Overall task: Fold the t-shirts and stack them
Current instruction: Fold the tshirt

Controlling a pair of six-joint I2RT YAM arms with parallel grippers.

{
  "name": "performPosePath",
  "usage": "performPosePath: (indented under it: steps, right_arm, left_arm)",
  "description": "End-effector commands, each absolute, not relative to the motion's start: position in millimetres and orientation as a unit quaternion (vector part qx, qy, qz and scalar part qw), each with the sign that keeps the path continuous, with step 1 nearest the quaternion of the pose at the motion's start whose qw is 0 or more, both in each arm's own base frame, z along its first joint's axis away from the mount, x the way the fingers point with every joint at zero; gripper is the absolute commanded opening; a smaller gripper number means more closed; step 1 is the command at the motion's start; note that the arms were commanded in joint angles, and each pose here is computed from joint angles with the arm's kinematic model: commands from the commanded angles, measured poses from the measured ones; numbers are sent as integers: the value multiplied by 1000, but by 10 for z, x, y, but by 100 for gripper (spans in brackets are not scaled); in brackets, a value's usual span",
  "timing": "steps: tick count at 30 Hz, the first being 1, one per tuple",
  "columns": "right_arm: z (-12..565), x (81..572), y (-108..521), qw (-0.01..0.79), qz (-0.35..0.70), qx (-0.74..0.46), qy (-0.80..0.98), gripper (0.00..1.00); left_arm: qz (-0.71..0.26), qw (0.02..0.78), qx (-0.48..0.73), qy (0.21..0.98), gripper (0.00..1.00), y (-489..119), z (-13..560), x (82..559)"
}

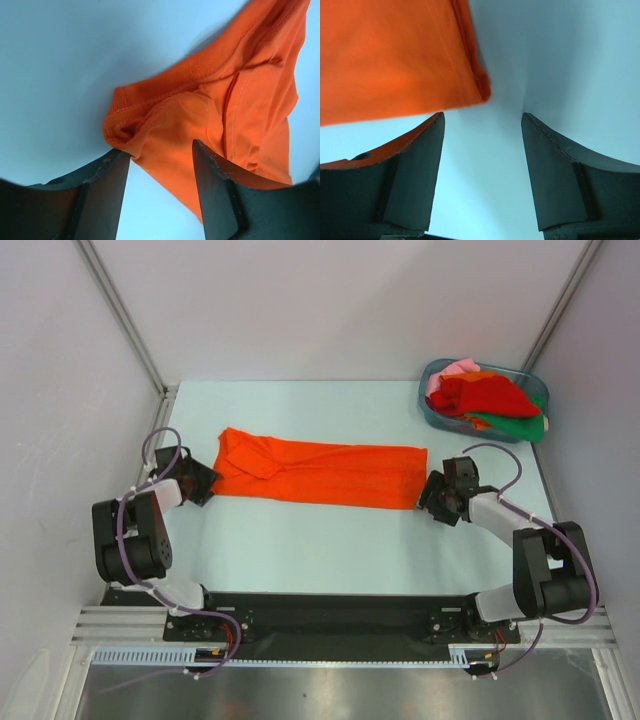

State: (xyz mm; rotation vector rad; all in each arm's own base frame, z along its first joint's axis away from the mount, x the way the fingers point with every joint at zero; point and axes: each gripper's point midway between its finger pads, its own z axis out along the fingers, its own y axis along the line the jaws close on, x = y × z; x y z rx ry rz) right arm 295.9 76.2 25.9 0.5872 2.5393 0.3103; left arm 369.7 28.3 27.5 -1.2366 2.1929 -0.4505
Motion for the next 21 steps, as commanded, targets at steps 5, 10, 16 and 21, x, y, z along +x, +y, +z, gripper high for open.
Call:
performPosePath:
  steps: [5, 10, 16, 21]
  right_arm:
    - [114, 3129, 821, 247, 135, 271, 920, 66]
    - [-29, 2976, 837, 223, 138, 277, 924, 27]
    - [-74, 2393, 980, 206, 129, 271, 931, 0]
    - [55, 1920, 1410, 197, 197, 290, 916, 1]
  left_arm:
    - [-136, 262, -484, 824, 47, 358, -4, 3660]
    - [-145, 277, -469, 826, 20, 403, 33, 3893]
    - [-171, 284, -442, 834, 6, 425, 1, 4410]
    - [-194, 301, -435, 826, 7, 442, 71, 4773]
